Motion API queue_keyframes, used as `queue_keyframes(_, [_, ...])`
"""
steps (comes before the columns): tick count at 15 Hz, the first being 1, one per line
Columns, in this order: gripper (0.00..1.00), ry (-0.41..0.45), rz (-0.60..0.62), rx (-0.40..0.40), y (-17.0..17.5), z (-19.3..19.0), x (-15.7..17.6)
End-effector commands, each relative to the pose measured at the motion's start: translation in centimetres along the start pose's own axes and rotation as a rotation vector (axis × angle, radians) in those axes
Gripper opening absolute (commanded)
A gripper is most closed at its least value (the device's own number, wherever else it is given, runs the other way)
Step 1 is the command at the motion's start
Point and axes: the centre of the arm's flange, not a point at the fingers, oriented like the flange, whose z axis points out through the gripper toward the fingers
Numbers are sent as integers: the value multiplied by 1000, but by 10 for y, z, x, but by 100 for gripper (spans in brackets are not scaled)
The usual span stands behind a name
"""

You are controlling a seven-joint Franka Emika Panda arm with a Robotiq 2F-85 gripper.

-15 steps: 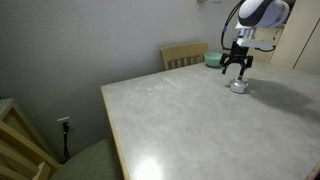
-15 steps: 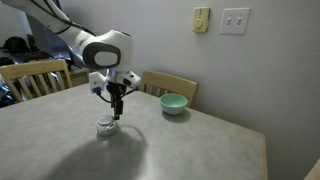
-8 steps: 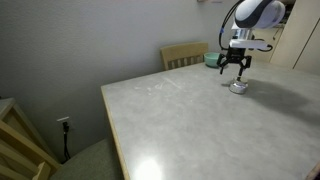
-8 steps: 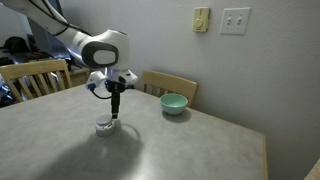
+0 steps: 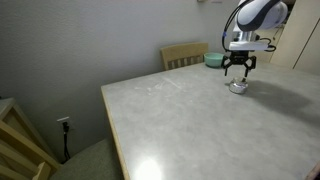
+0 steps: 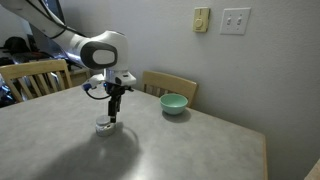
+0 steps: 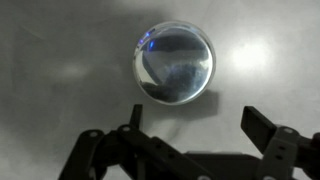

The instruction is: Put the the silver lid on the table

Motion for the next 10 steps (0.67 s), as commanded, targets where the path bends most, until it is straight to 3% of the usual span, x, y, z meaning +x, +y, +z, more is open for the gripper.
queue_keyframes(1, [100, -67, 7, 24, 14, 0, -19])
queue_keyframes(10, [100, -94, 106, 37, 24, -18, -48])
